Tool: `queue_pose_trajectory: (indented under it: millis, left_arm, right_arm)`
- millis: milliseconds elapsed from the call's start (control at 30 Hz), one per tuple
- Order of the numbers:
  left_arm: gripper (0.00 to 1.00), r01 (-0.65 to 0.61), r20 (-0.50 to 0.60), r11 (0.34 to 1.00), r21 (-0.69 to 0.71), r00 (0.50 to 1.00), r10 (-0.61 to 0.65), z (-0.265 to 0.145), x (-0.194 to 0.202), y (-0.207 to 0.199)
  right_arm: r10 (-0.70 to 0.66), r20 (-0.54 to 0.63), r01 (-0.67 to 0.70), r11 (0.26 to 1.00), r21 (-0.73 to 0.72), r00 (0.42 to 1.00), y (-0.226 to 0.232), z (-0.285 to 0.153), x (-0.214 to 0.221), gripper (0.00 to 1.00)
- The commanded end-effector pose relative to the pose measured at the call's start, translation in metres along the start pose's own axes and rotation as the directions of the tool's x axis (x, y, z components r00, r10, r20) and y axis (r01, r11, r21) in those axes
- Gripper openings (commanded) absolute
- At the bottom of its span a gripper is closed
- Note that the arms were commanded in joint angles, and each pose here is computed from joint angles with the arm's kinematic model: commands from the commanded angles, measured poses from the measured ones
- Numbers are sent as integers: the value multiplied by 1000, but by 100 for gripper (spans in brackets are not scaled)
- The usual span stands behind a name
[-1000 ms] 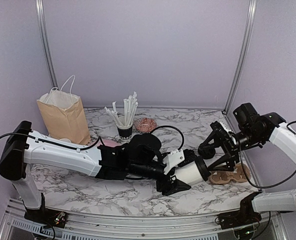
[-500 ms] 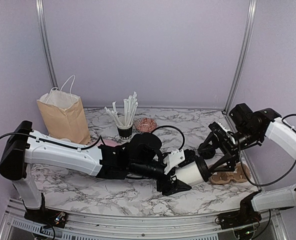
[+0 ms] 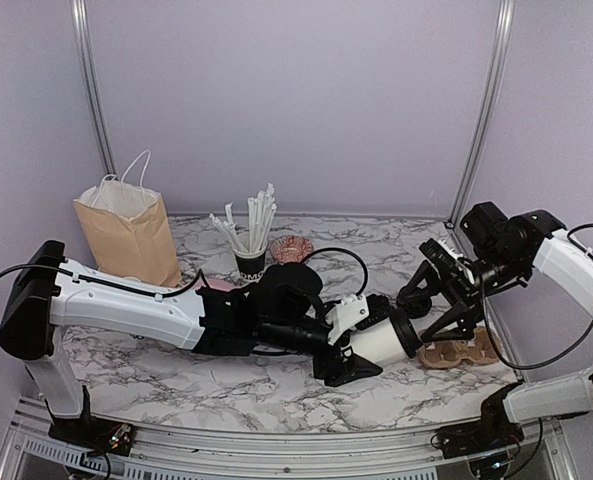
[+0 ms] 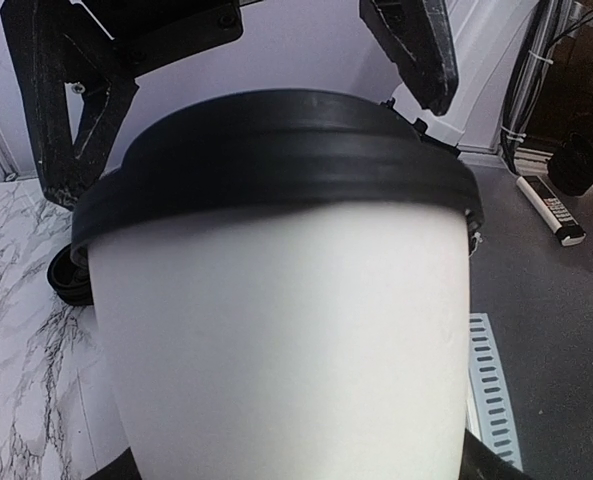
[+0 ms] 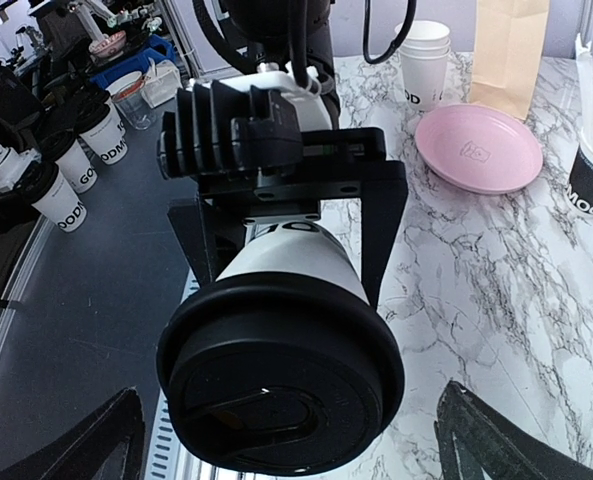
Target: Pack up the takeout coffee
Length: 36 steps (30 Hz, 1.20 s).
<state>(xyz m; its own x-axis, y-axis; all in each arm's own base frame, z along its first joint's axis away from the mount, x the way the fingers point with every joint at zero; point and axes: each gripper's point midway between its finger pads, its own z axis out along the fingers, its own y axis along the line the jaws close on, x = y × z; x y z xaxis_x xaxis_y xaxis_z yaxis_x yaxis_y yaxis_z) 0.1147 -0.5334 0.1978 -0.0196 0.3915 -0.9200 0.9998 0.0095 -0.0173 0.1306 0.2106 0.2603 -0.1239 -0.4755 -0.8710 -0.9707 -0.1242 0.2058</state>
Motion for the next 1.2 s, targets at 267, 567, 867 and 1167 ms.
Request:
queue_pose_trajectory:
  millis: [267,567,867,1167]
  left_arm:
    - [74,-1,71,1000,-12,998,2,-2,-24,6]
    - [74,15,75,999,-47,997,-11,2,-27,17]
    - [74,21,81,999,-46,997,-17,7,-30,21]
    - [98,47,41,975,-217,998,-39,3,-12,49]
  right_arm:
    - [11,-13,-11,998,55,1000,-9,4,0,99]
    - [10,-20,-10,1000,-7,1000,2,8,3,99]
    - [24,-28,-23,999,27,999,-11,11,5,81]
    - [70,-81,-60,991,118,994,-41,10,6,70]
